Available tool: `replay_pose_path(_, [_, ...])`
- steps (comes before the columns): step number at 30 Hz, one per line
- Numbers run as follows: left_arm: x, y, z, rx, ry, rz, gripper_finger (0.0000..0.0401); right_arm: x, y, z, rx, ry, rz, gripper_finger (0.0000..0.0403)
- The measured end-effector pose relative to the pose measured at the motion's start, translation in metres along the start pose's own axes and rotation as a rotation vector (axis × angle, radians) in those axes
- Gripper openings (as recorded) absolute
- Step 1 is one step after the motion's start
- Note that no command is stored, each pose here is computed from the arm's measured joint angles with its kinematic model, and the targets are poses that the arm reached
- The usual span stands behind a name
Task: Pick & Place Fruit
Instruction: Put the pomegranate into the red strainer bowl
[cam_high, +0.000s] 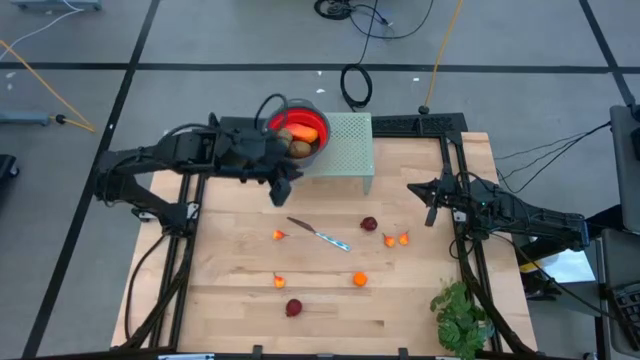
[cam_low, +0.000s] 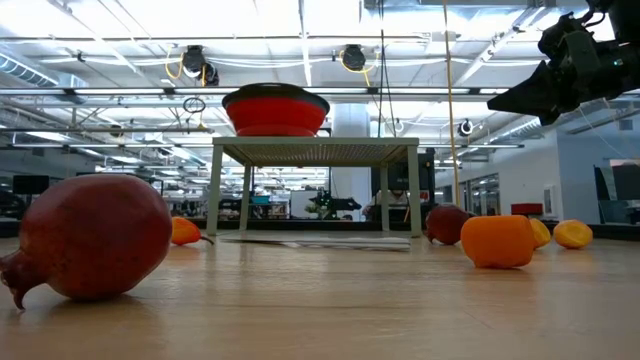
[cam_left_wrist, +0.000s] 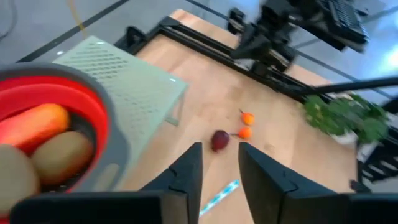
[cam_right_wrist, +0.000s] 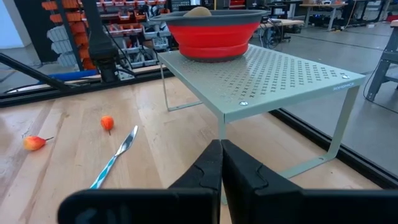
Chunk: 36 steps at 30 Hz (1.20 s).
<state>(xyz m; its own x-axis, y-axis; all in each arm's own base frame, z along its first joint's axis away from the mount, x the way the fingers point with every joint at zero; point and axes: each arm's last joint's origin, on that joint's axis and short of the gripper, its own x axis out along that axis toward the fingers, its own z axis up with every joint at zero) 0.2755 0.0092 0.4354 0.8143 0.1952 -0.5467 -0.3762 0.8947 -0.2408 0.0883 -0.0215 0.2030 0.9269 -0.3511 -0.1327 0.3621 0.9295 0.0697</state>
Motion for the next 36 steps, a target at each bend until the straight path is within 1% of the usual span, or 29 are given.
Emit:
replay_pose_path(4, [0.006,-0.015,-0.009,0.023,-0.017,-0.058,0.0075,0.0,0.001,0.0,0.047,0.003,0.025,0.0])
replay_pose_path(9, [0.026,-0.026,-0.028,0.038,-0.017,-0.101,0.0046,0.0,0.005,-0.001,0.062,0.031,0.172,0.0])
replay_pose_path(15, [0.056,-0.03,-0.06,-0.016,-0.019,-0.134,0.0005,0.004,0.01,-0.004,0.135,0.108,0.317,0.0])
replay_pose_path(17, [0.063,-0.032,-0.069,-0.029,-0.024,-0.147,0.0004,0.007,0.012,-0.005,0.136,0.133,0.351,0.0])
replay_pose_path(22, [0.075,-0.036,-0.091,-0.03,-0.018,-0.175,0.0015,0.014,0.014,-0.007,0.138,0.176,0.395,0.0])
replay_pose_path(26, [0.08,-0.037,-0.105,0.001,0.001,-0.183,0.0005,0.022,0.017,-0.004,0.135,0.16,0.413,0.0])
replay_pose_path(28, [0.081,-0.038,-0.108,0.027,0.006,-0.184,0.0002,0.025,0.02,-0.002,0.126,0.137,0.432,0.0])
replay_pose_path(33, [0.082,-0.037,-0.112,0.111,0.008,-0.181,0.0008,0.035,0.028,0.001,0.117,0.111,0.476,0.0])
replay_pose_path(36, [0.083,-0.035,-0.111,0.143,0.005,-0.176,0.0002,0.04,0.032,0.001,0.114,0.108,0.494,0.0])
